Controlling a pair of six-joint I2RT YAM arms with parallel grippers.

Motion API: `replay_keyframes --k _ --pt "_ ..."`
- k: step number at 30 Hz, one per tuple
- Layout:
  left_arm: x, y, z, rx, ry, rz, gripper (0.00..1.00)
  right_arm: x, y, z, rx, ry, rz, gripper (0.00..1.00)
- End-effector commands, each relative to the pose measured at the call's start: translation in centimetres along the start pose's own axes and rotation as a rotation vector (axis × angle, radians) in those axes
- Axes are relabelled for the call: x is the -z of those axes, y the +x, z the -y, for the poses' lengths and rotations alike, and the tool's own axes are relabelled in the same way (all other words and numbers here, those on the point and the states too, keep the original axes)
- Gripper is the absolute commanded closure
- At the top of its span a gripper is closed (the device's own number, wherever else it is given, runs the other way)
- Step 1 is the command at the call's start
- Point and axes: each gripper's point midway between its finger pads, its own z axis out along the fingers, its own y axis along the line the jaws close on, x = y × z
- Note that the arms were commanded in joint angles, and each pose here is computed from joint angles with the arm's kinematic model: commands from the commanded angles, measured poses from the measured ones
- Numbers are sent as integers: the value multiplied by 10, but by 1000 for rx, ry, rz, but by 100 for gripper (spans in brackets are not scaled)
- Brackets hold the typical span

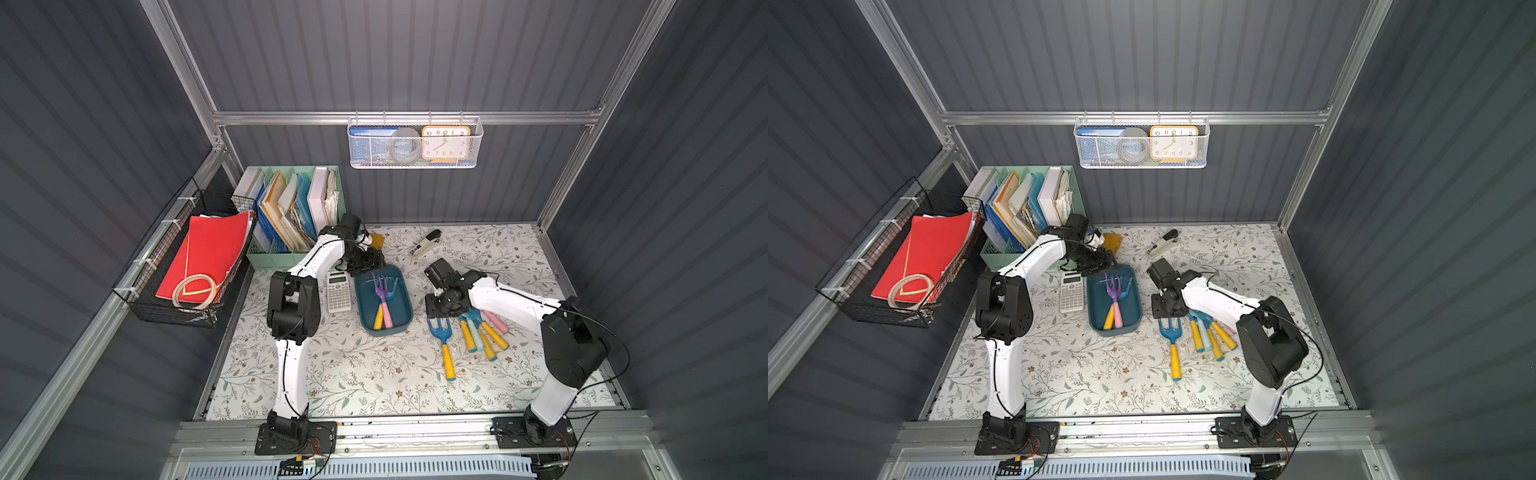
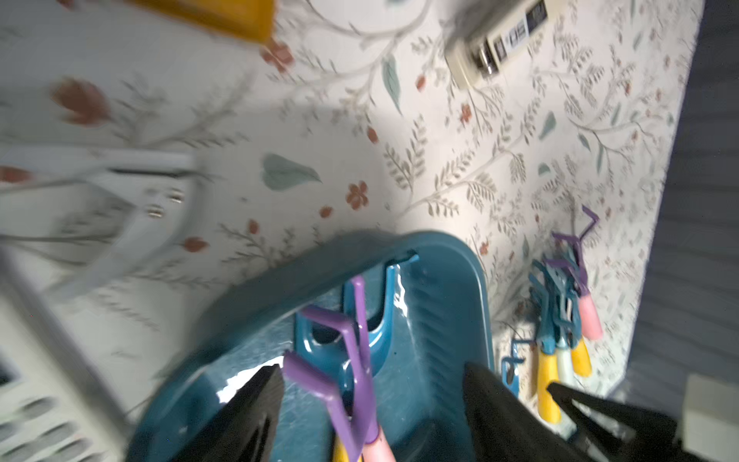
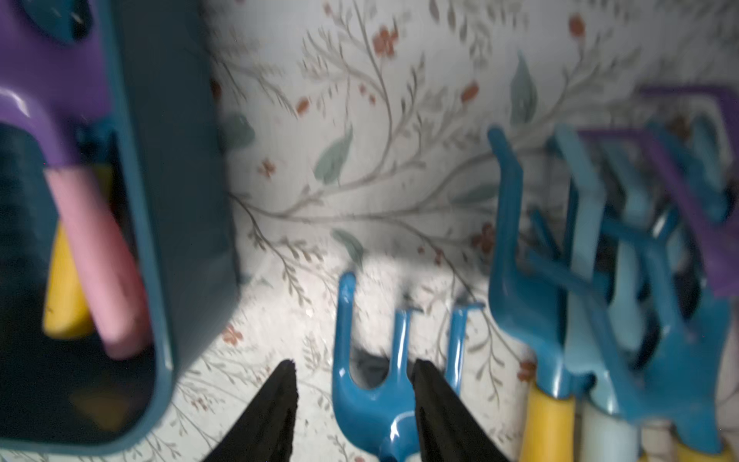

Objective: Put the rake into the storage box
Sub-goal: Place the rake in the storage box, then pick up the rake at the center of the board.

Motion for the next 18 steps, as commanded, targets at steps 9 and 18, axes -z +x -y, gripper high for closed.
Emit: replay_keyframes --k 9,18 --pt "17 -10 -17 105 -207 92 24 4 93 10 -26 -21 -159 49" --pt "12 -4 -14 124 -169 81 21 -15 120 11 29 49 -237 62"
